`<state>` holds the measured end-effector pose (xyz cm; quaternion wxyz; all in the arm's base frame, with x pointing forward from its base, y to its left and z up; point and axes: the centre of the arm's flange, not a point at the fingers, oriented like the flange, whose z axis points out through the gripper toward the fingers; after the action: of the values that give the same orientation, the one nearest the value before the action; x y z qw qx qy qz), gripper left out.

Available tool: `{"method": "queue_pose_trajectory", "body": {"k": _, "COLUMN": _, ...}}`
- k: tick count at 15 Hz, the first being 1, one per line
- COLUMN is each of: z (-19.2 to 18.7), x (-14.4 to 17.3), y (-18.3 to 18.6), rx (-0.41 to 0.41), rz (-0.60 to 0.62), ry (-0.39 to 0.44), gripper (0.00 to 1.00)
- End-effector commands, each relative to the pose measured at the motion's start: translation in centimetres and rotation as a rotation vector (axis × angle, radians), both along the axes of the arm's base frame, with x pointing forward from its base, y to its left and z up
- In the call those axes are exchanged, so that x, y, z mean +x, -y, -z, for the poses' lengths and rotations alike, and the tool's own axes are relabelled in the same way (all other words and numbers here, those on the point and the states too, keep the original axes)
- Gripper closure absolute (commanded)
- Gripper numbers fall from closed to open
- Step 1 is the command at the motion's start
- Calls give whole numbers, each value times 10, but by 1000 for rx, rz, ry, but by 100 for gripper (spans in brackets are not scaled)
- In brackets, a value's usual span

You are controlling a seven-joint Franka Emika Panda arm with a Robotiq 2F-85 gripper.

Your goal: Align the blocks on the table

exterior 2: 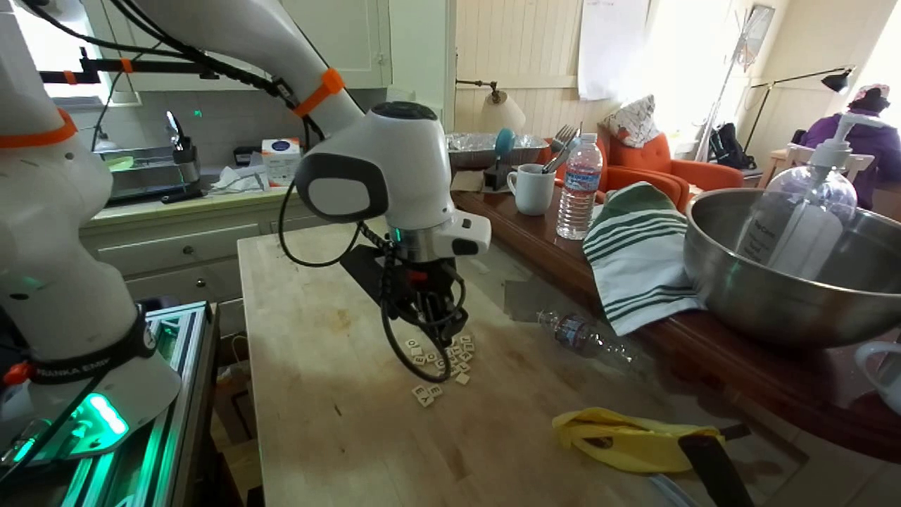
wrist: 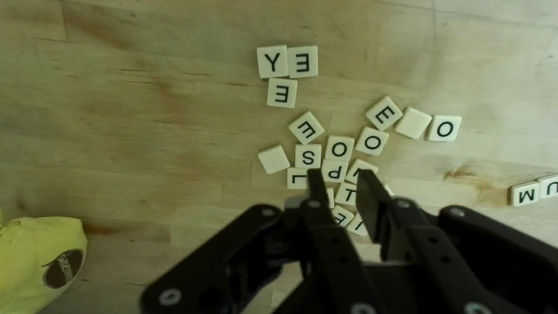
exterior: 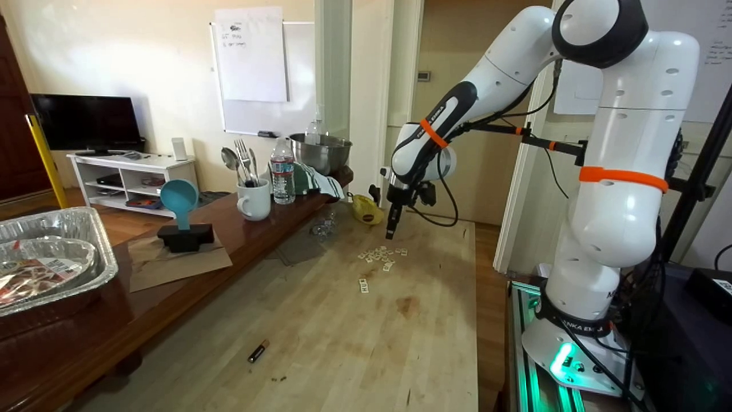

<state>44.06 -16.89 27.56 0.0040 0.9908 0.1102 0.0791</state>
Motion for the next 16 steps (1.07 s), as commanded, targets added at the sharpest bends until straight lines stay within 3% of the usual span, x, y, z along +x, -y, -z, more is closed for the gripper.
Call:
{"method": "queue_pose_trajectory", "body": {"k": 1, "z": 31, "x": 18, "y": 6, "rx": 1, "rz": -18, "ry": 9, "gripper": 100}}
{"method": "queue_pose_trajectory", "body": {"k": 8, "z": 60, "x": 20, "y": 16, "rx": -21, "rz": -21, "ry": 17, "gripper": 100}}
{"method": "queue_pose_trajectory", "body": {"k": 16, "z": 68, "x": 23, "y": 16, "rx": 21, "rz": -50, "ry": 82, "gripper": 100}}
